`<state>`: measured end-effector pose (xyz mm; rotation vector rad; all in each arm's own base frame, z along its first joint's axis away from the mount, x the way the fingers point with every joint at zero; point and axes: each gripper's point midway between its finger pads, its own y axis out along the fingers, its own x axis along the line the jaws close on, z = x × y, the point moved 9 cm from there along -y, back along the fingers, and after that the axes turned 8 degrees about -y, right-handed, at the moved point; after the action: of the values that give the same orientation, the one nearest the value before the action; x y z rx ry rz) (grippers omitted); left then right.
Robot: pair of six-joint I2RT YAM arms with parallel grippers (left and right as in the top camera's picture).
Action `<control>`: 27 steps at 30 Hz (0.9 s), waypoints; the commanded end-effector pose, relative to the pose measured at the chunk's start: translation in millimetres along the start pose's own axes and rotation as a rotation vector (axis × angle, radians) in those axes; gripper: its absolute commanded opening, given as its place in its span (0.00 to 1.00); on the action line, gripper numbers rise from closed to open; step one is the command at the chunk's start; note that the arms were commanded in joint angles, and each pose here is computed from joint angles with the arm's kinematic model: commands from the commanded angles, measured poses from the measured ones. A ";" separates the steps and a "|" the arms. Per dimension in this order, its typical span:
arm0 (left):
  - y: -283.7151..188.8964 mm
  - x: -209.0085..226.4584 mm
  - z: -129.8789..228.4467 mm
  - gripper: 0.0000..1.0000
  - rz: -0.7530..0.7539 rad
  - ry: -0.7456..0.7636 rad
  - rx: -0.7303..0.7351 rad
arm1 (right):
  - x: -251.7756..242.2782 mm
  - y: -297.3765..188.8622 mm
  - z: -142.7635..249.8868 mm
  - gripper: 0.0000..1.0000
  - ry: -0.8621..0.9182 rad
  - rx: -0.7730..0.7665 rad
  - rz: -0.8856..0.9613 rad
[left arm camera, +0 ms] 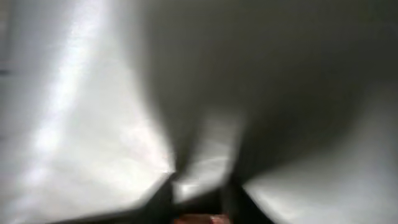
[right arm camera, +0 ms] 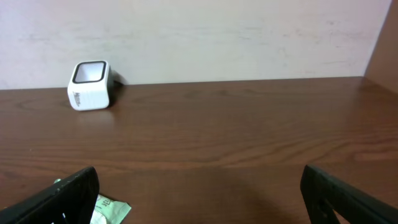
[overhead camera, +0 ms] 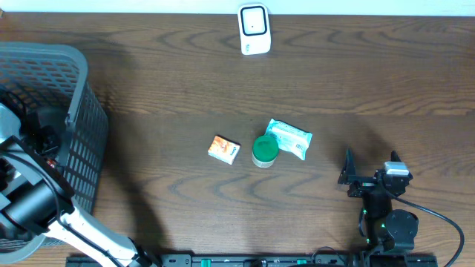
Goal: Scan the item barcode
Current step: 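Close the left gripper on the end of the red TOP bar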
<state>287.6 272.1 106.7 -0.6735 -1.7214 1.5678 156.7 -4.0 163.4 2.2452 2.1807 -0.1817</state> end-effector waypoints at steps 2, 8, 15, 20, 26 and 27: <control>47.0 -8.4 21.6 0.79 0.042 -0.053 0.154 | -0.3 -0.3 0.3 0.99 0.013 0.000 -0.002; -7.5 0.1 17.7 0.82 0.037 -0.205 0.012 | -0.3 -0.3 0.3 0.99 0.014 0.000 -0.002; -54.9 9.9 27.2 0.90 0.053 -0.591 -0.088 | -0.4 -0.3 0.3 0.99 0.013 0.000 -0.001; -74.5 19.5 45.7 0.90 0.030 -0.968 -0.081 | -0.3 -0.3 0.3 0.99 0.014 0.000 -0.002; -82.9 14.9 42.1 0.99 0.124 -0.985 -0.102 | -0.3 -0.3 0.3 0.99 0.013 0.000 -0.002; -82.4 15.8 42.6 0.98 0.109 -0.937 -0.104 | -0.3 -0.3 0.3 0.99 0.014 0.000 -0.002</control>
<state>252.4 249.7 192.4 -0.0563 -2.4665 2.0071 156.7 -4.0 163.4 2.2452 2.1807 -0.1817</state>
